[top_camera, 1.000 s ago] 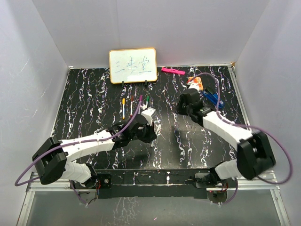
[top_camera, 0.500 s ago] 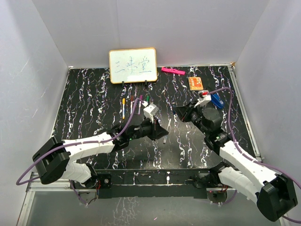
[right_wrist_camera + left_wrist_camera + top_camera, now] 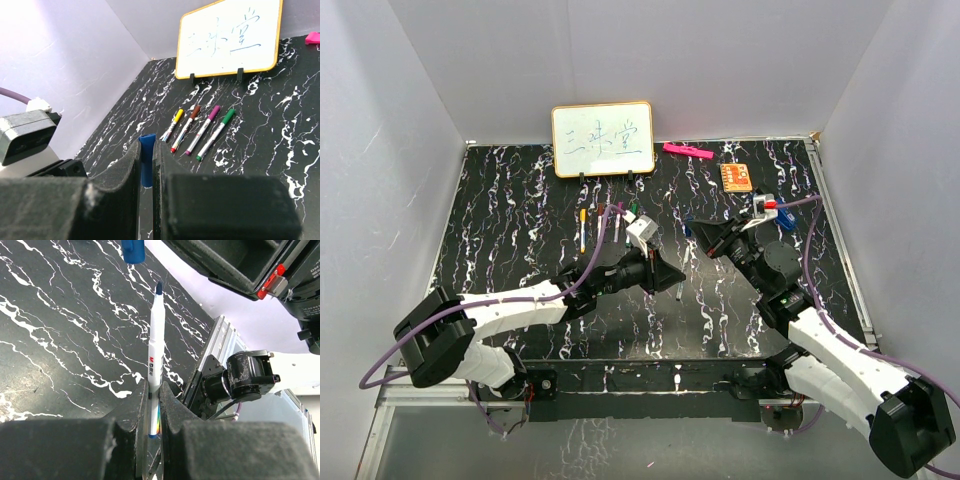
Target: Insert the pens into the pen caps
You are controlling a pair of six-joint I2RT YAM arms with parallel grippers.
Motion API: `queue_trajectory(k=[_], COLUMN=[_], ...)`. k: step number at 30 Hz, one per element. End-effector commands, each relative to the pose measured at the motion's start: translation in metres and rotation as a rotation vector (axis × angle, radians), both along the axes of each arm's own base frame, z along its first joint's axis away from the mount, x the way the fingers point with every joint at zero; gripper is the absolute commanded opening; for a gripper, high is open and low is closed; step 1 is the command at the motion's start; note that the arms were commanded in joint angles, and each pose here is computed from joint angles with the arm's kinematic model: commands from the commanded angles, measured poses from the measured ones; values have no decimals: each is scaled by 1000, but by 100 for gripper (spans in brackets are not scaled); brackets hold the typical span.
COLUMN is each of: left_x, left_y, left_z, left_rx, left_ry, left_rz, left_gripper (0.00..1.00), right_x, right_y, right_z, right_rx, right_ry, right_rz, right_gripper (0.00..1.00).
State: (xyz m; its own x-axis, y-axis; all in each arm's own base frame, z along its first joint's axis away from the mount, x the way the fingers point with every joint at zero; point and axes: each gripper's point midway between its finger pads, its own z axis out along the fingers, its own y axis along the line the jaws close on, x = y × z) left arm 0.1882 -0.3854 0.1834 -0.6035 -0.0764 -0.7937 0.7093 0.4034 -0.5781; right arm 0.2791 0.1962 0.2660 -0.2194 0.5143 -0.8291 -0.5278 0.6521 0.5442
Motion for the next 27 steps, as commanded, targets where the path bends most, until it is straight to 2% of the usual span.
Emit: queue_trajectory(k=[1,27], left_x=[5,11], left_y=[0,6], left_z=[17,19], left_rx=[-51,-42], left_ry=[-42,-57], left_rz=[21,69], left_gripper=[0,0], right_x=[-6,-9], right_y=[2,5], right_z=[29,27], right_rx=[62,53], right_ry=[-86,-74], right_rz=[18,34], right_gripper=[0,0])
